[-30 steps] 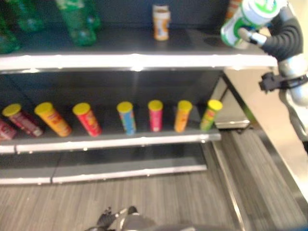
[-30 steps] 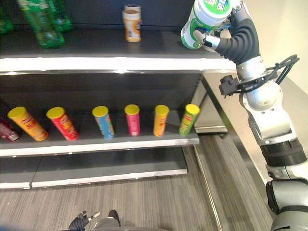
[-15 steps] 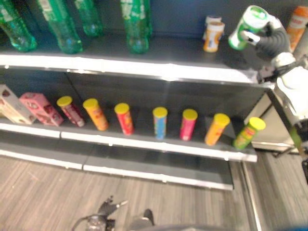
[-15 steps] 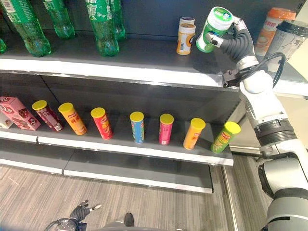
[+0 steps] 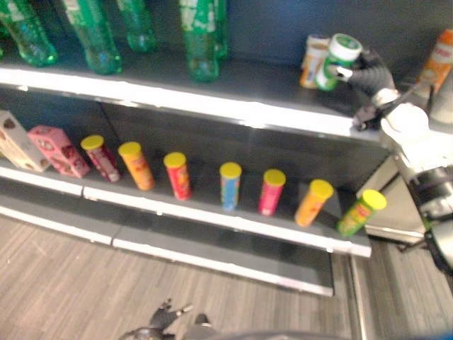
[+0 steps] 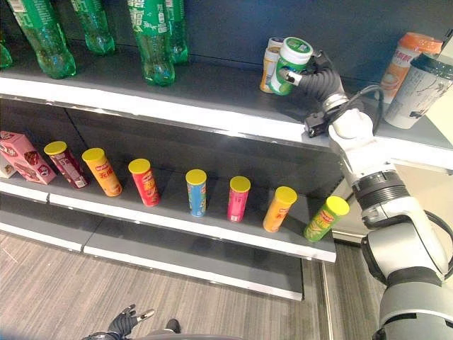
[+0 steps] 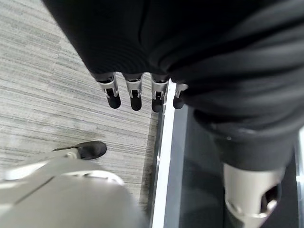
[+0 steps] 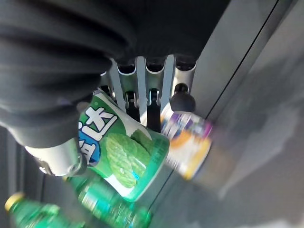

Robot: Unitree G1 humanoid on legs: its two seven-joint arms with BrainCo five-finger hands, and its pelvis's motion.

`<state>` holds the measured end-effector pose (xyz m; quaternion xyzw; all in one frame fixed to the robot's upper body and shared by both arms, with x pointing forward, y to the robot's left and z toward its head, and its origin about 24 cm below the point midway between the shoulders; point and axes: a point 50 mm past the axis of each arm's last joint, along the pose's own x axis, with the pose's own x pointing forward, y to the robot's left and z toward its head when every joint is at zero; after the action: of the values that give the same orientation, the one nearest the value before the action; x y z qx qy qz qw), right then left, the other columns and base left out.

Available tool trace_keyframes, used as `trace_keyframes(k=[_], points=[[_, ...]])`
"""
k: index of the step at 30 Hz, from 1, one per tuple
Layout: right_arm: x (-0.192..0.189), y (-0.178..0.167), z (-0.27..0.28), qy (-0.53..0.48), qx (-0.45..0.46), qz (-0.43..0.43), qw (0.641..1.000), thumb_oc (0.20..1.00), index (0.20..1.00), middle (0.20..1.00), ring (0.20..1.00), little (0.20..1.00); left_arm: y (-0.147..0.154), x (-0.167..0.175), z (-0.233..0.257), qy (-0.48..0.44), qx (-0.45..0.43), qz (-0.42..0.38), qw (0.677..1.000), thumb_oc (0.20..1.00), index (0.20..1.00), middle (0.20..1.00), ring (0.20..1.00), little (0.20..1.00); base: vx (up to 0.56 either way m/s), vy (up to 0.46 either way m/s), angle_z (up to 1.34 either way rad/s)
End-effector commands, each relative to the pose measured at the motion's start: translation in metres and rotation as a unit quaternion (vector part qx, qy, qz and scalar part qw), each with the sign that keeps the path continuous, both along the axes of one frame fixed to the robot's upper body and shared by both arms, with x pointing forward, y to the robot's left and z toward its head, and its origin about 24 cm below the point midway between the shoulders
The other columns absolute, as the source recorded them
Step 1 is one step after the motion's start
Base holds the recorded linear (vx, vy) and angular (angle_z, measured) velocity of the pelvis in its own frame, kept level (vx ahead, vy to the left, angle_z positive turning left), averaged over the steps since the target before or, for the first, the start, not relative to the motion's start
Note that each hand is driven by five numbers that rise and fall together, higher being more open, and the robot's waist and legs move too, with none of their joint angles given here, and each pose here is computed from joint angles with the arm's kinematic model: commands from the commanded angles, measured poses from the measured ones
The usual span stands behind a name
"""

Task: Put the goods on the table back onto the shelves and tidy them up.

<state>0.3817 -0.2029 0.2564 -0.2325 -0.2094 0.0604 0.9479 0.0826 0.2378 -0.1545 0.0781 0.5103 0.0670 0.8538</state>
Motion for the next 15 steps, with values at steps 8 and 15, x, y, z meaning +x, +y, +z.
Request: trace_keyframes(k=[8, 15], points=[[-0.019, 0.031, 0.038, -0.088, -0.085, 0.059, 0.991, 0.200, 0.200, 0.200, 0.200, 0.200, 0.006, 0.016, 0.003, -0.015, 0.019, 0.000, 1.000, 1.000, 1.000, 1.000, 1.000, 1.000, 0.00, 0.000, 0.00], [-0.017, 0.027, 0.033, -0.076, -0.122, 0.048, 0.989, 0.200, 0.200, 0.200, 0.200, 0.200, 0.008, 0.010, 0.002, -0.007, 0.022, 0.005, 1.000, 1.000, 1.000, 1.000, 1.000, 1.000, 0.01, 0.002, -0.01]])
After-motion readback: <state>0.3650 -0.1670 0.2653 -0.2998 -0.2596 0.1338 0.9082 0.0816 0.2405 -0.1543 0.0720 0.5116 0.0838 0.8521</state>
